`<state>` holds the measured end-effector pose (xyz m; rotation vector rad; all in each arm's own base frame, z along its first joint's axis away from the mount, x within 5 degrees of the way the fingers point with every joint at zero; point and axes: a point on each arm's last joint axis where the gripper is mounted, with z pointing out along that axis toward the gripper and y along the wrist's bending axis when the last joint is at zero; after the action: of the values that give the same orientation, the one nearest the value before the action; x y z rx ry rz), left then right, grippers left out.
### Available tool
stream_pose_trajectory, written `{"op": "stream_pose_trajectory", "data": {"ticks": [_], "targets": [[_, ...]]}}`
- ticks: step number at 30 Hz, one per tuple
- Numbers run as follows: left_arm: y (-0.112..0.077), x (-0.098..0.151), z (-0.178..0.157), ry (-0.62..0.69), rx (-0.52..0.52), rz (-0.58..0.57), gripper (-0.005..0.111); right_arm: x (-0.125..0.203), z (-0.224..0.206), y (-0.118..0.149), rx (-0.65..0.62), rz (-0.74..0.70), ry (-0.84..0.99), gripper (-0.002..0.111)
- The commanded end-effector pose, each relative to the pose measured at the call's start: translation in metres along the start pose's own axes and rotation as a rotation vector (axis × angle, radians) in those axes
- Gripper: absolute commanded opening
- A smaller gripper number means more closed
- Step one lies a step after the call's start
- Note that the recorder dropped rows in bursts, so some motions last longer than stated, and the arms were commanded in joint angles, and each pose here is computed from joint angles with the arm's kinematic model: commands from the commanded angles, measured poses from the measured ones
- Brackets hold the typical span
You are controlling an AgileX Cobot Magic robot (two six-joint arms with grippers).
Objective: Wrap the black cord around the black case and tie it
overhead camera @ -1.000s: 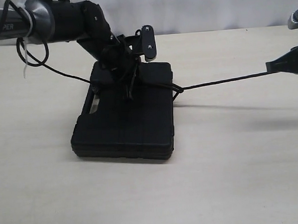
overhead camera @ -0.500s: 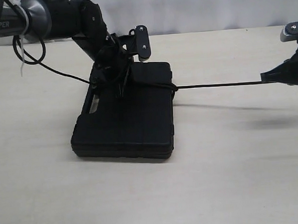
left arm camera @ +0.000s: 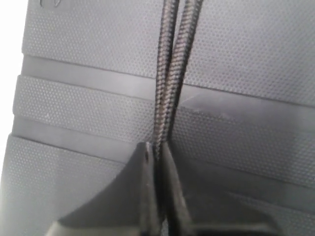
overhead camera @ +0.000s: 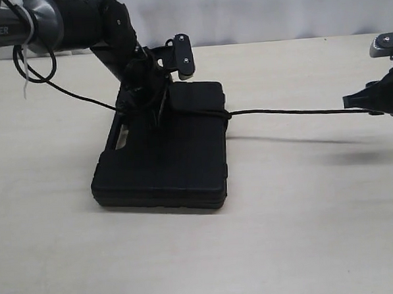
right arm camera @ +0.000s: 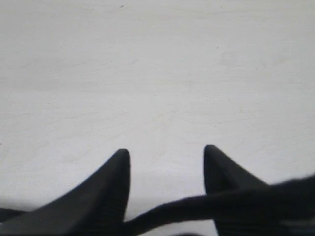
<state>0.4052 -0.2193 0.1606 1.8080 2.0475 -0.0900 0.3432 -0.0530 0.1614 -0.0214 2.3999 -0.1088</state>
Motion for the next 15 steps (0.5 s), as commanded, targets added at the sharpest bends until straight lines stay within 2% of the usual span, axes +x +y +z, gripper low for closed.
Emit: {"op": "stream_pose_trajectory", "data": {"ticks": [1, 3, 5, 8, 10, 12, 14, 15], "targets": [[0.001, 0.005, -0.003, 0.019, 0.009, -0.005, 0.021, -0.002, -0.002, -0.003, 0.005, 0.005, -0.008, 0.068], [0.001, 0.005, -0.003, 0.019, 0.009, -0.005, 0.032, -0.008, -0.012, -0.003, 0.003, 0.025, -0.037, 0.068], [0.001, 0.005, -0.003, 0.018, 0.007, -0.005, 0.036, -0.018, -0.03, -0.002, -0.022, 0.029, -0.075, 0.068], [0.001, 0.005, -0.003, 0.018, 0.007, -0.005, 0.036, -0.026, -0.059, -0.001, -0.019, 0.042, -0.146, 0.067], [0.001, 0.005, -0.003, 0.018, 0.005, -0.005, 0.036, -0.026, -0.076, -0.004, 0.022, 0.048, -0.2, 0.061], [0.002, 0.005, -0.003, 0.015, 0.001, -0.005, 0.036, -0.024, -0.083, -0.006, 0.053, 0.051, -0.225, 0.051], [0.002, 0.005, -0.003, 0.015, 0.001, -0.005, 0.036, -0.02, -0.076, -0.006, 0.058, 0.033, -0.202, 0.032], [0.001, 0.004, -0.003, 0.004, 0.008, -0.019, 0.036, -0.014, -0.061, -0.006, 0.054, 0.003, -0.155, 0.015]]}}
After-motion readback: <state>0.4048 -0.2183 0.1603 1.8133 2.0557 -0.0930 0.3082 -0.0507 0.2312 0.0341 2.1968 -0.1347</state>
